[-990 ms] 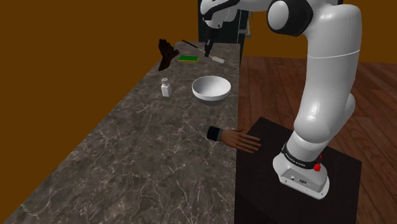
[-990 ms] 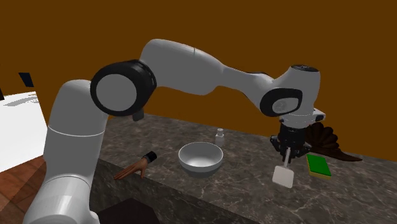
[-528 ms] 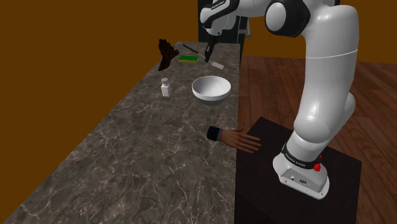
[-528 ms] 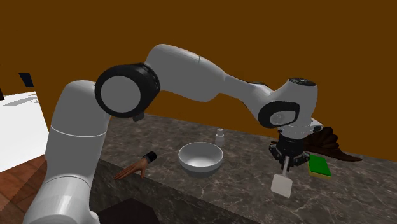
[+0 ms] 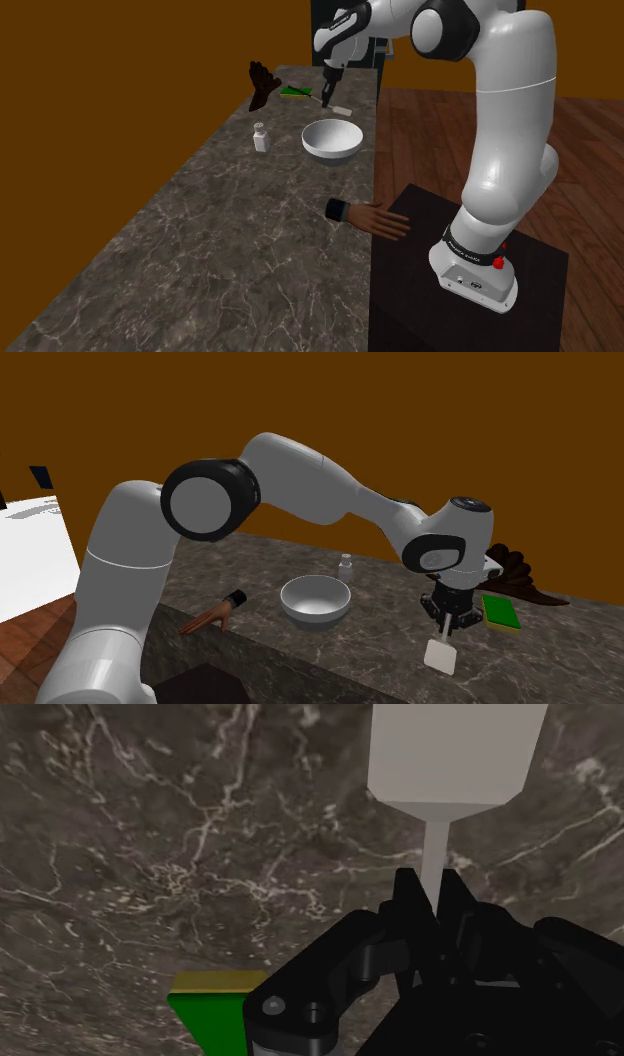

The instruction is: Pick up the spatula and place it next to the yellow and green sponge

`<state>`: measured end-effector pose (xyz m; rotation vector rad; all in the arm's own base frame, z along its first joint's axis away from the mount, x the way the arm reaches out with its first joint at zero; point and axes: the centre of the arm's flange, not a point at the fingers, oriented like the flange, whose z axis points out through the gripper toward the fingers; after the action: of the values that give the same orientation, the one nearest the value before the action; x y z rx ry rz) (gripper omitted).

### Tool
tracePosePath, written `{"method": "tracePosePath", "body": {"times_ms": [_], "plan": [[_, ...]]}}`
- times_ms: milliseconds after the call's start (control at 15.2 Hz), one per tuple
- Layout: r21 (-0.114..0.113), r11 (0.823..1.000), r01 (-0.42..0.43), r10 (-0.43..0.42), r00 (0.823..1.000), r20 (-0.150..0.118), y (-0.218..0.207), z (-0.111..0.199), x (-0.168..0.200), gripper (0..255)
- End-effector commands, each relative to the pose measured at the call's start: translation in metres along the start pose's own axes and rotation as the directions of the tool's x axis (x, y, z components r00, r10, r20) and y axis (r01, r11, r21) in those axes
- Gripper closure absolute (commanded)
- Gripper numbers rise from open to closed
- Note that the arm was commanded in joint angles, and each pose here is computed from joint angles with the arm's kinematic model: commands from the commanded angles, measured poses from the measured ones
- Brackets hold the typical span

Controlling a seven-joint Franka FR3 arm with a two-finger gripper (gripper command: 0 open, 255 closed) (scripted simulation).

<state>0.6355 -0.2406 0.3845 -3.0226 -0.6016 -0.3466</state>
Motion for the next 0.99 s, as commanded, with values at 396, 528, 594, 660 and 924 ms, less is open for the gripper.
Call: {"method": "tracePosePath", "body": {"times_ms": [396, 528, 594, 660, 924], "plan": [[0.000, 1.000, 0.000, 0.000, 1.000, 0.000, 0.000, 0.007, -0.002, 255], [0.000, 1.000, 0.000, 0.000, 1.000, 0.000, 0.000, 0.007, -0.002, 0], [0.000, 1.000, 0.000, 0.000, 1.000, 0.000, 0.000, 0.007, -0.002, 0], [0.000, 1.000, 0.000, 0.000, 1.000, 0.000, 0.000, 0.007, -0.002, 0], [0.000, 1.000, 0.000, 0.000, 1.000, 0.000, 0.000, -0.006, -0.002, 0]]}}
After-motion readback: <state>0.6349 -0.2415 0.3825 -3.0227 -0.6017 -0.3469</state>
